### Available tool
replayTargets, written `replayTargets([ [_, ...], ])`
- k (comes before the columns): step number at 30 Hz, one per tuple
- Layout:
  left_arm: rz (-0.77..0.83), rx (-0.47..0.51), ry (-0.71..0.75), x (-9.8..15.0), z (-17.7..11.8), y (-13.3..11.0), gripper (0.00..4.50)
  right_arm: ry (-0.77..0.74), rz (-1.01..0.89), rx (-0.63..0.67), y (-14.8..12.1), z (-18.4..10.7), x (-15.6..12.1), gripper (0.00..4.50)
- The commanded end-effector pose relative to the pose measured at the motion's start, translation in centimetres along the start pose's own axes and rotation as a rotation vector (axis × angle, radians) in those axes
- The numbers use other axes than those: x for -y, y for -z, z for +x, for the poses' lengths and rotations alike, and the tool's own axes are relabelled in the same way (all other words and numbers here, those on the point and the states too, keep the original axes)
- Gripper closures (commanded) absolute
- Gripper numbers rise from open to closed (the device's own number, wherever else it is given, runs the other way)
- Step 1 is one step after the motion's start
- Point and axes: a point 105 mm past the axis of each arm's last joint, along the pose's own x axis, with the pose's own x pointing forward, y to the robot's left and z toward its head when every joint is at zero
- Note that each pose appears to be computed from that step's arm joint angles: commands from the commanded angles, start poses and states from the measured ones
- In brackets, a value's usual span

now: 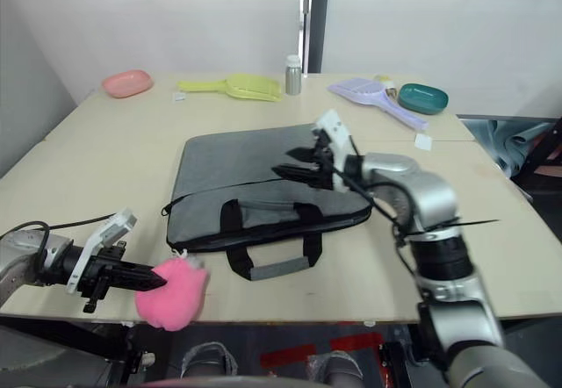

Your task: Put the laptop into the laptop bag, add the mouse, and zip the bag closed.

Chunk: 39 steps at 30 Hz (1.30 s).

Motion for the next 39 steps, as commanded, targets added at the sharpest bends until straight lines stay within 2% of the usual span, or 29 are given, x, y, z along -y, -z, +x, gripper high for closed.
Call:
replayTargets([
  [1,0.005,0.005,-0.007,0.1,-0.1,0.1,4.50,0.102,0.044,-0.029,0.0,-3.7,1.9,0.20],
  [2,0.005,0.004,-0.005,0.1,-0.1,0.2,4.50,0.136,0.070,-0.043,0.3,-4.6,2.5,0.01],
  [4,0.004,-0.002,0.002,0.2,-0.1,0.4,4.50,0.224,0.142,-0.073,1.2,-6.2,4.0,0.01],
  [8,0.007,-0.005,0.008,0.3,0.0,0.5,4.50,0.311,0.332,-0.126,3.7,-7.8,5.2,0.01],
  [13,0.016,-0.015,0.021,0.4,0.2,0.5,4.50,0.356,0.467,-0.147,5.9,-7.9,5.7,0.01],
  [20,0.011,-0.022,0.036,0.8,0.3,0.6,4.50,0.395,0.503,-0.172,7.6,-8.0,6.4,0.01],
  [23,0.007,-0.023,0.035,0.9,0.3,0.6,4.50,0.351,0.518,-0.170,7.6,-7.8,5.6,0.82],
  [29,0.000,-0.022,0.031,0.9,0.2,0.8,4.50,0.341,0.528,-0.166,7.5,-8.0,5.4,2.96],
  [34,0.009,-0.014,0.006,0.4,0.0,0.5,4.50,0.275,0.542,-0.184,7.5,-7.9,3.8,4.49],
  [39,0.008,-0.016,0.004,0.3,-0.4,0.3,4.50,0.203,0.562,-0.195,7.6,-7.4,1.8,4.49],
])
